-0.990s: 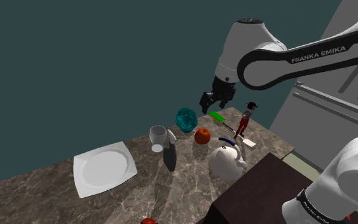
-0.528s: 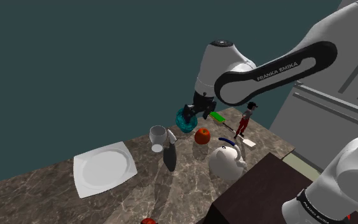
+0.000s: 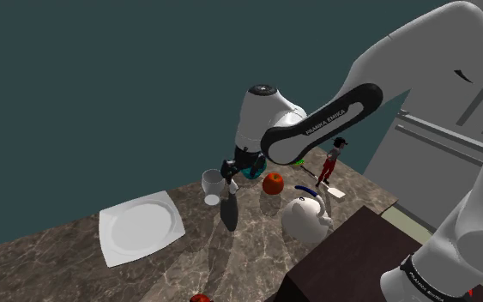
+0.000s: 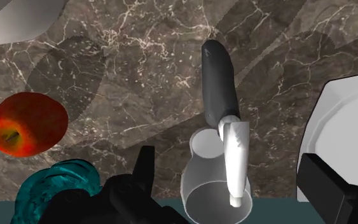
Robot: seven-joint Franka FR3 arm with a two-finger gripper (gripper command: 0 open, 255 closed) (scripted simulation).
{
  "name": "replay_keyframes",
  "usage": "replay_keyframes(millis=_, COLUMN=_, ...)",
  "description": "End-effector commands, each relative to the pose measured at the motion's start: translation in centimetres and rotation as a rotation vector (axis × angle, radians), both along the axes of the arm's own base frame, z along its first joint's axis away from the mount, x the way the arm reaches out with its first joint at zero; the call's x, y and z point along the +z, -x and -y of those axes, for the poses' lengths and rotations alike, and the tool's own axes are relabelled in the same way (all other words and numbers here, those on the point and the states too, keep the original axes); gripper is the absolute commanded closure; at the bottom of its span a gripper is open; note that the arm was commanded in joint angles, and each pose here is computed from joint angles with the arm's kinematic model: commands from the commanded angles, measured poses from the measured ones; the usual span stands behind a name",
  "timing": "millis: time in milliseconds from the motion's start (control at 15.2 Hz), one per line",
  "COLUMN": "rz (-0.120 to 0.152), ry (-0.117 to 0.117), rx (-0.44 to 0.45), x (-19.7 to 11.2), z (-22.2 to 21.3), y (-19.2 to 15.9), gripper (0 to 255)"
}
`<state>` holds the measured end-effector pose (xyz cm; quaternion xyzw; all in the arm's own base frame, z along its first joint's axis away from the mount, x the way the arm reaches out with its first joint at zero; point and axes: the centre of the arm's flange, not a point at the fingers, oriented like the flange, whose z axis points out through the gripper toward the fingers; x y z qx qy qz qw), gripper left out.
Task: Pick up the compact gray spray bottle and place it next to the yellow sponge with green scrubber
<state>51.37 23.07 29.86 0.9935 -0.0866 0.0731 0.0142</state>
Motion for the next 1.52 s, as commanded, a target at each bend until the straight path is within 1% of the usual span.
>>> replay_keyframes(millis=0, rz=-0.002, ry=-0.006, rx=-0.003, x=-1.5, z=-1.4, y=-0.9, gripper=0)
replay_keyframes(millis=528, rz=-0.002, ry=-0.006, rx=-0.003, x=-5.5, z=-1.2, y=-1.5, gripper=0)
replay_keyframes(millis=990, rz=-0.002, ry=-0.006, rx=-0.003, x=-5.5, z=-1.2, y=-1.5, gripper=0)
replay_keyframes(millis=1056, rz=-0.002, ry=-0.006, rx=-0.003, x=-5.5, z=-1.2, y=-1.5, gripper=255)
replay_keyframes(millis=1452, rz=-0.002, ry=-0.006, rx=-0.003, x=-5.5, z=-1.2, y=-1.5, gripper=255)
